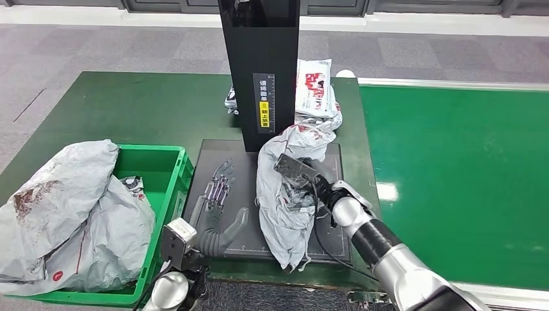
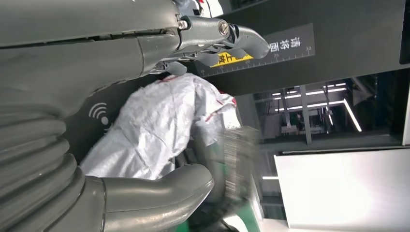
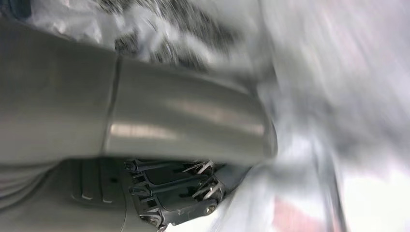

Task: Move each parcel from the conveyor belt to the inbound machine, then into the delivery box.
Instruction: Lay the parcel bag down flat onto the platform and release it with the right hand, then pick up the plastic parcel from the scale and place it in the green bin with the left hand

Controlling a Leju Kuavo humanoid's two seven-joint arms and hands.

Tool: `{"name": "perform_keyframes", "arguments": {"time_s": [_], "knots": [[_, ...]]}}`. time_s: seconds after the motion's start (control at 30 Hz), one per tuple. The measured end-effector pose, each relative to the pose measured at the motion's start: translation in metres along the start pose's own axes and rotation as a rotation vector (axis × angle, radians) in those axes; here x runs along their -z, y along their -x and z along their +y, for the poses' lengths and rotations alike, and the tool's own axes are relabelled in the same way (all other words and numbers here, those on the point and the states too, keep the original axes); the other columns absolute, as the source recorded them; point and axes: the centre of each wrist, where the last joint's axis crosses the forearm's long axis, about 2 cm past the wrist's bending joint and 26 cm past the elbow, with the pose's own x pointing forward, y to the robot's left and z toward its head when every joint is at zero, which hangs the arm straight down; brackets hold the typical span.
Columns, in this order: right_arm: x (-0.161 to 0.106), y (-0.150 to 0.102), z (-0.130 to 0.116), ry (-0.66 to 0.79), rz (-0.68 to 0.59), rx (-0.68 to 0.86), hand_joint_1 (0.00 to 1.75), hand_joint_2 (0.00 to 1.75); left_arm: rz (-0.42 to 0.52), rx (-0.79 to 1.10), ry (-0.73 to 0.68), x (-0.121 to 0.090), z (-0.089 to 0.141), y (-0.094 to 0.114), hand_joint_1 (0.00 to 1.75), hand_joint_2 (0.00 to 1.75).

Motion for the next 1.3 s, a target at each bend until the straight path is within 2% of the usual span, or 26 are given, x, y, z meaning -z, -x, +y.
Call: {"name": "perform_keyframes", "arguments": {"time_s": [0.1,0.27,0.37,0.5,0.6,0.73,0.87,0.97,1.1,1.3], "knots": [[-0.015,-0.01,-0.01,0.177,-0.107,0.108,0.0,0.0,-0.003,0.01,-0.005,-0.004,0.0,-0.002,0.0,1.75],[-0.05,-0.022,-0.028,0.441,-0.359,0.277,0.0,0.0,-0.008,0.018,-0.004,-0.009,-0.002,-0.003,0.0,1.75],[-0.068,-0.024,-0.039,0.547,-0.453,0.331,0.0,0.0,-0.011,0.015,-0.006,-0.01,-0.003,-0.002,0.0,1.75],[-0.084,-0.027,-0.047,0.633,-0.555,0.378,0.0,1.75,-0.015,0.015,-0.006,-0.009,-0.004,-0.002,0.0,1.75],[-0.093,-0.029,-0.05,0.678,-0.608,0.398,0.0,1.75,-0.009,0.105,-0.012,-0.009,-0.004,-0.002,0.0,1.75],[-0.103,-0.031,-0.052,0.728,-0.649,0.414,0.0,1.75,0.012,0.37,-0.038,-0.007,-0.002,-0.003,0.0,1.75],[-0.115,-0.027,-0.049,0.767,-0.686,0.459,0.0,1.75,0.037,0.871,-0.004,0.002,-0.009,-0.007,0.0,1.75],[-0.125,-0.022,-0.042,0.787,-0.708,0.508,0.0,1.75,0.024,1.141,0.047,0.01,-0.022,-0.007,0.0,1.75],[-0.134,-0.014,-0.035,0.806,-0.711,0.548,0.0,0.0,0.017,1.284,0.099,0.017,-0.036,-0.004,0.0,1.75],[-0.143,-0.007,-0.028,0.837,-0.704,0.583,0.0,0.0,0.008,1.363,0.185,0.025,-0.047,0.001,0.0,1.75]]}}
